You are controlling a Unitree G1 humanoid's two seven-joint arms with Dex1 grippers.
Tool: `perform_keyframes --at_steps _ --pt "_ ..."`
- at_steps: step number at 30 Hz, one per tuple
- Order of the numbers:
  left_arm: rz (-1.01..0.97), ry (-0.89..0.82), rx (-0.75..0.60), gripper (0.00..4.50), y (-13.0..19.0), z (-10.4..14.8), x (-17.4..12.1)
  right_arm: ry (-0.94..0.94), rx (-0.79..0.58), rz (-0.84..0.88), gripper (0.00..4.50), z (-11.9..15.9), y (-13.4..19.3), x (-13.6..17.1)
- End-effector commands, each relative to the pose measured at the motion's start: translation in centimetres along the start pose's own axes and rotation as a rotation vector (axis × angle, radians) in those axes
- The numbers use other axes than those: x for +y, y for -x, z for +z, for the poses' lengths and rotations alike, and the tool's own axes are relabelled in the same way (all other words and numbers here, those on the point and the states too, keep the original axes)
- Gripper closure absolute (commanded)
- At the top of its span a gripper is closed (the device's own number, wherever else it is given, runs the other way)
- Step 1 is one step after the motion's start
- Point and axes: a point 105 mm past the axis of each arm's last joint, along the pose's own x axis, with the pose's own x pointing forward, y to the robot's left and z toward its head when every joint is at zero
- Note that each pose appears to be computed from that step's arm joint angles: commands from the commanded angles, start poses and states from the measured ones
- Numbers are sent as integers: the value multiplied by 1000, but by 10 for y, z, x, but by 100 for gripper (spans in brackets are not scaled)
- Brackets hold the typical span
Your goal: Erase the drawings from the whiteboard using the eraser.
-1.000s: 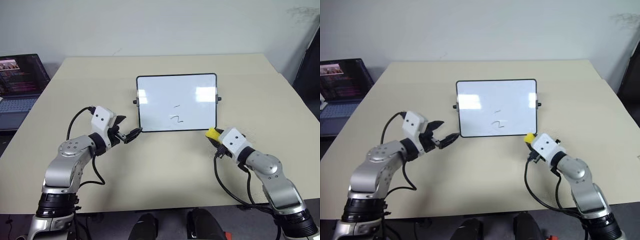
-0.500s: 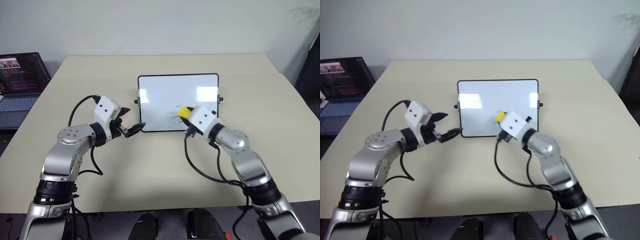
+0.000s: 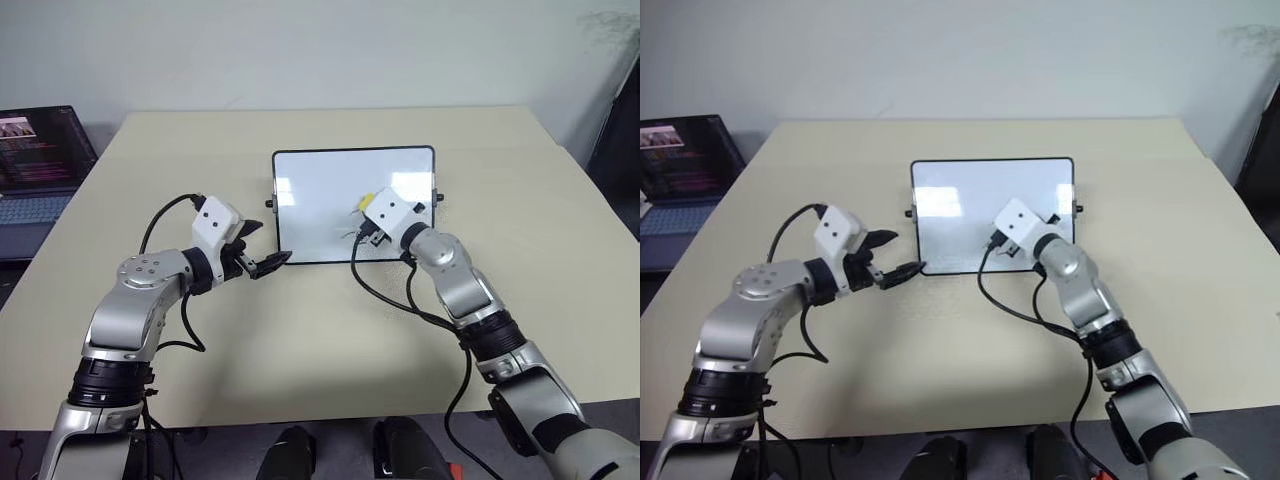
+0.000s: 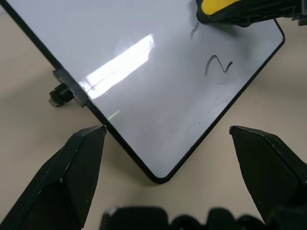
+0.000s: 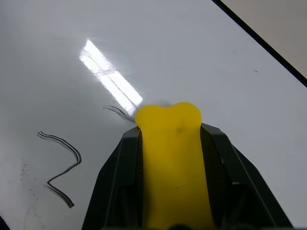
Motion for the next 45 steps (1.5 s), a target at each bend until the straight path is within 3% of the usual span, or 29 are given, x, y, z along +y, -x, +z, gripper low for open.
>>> perform_keyframes --at_steps 1,6,13,19,27,31,40,45 --pt "-31 -49 -37 0 1 17 -2 31 -56 67 321 20 -5 17" --pt "-27 -58 -38 0 0 19 1 57 -33 87 321 20 -10 26" --pt "-34 -57 -35 0 -1 16 -1 70 33 -68 321 3 -8 -17" --pt "-36 -55 -35 0 -1 16 -2 124 75 -83 321 -13 -3 -26" --pt "-45 -55 -38 0 -5 16 -4 96 -4 93 321 13 -12 36" --pt "-48 -56 -38 0 -5 16 -4 95 9 117 321 13 -14 44" --pt "-47 -51 -35 0 -6 15 -4 92 103 -38 321 -16 -8 -11" --pt "-52 -52 -36 0 -7 15 -5 82 98 -42 322 -16 -7 -12"
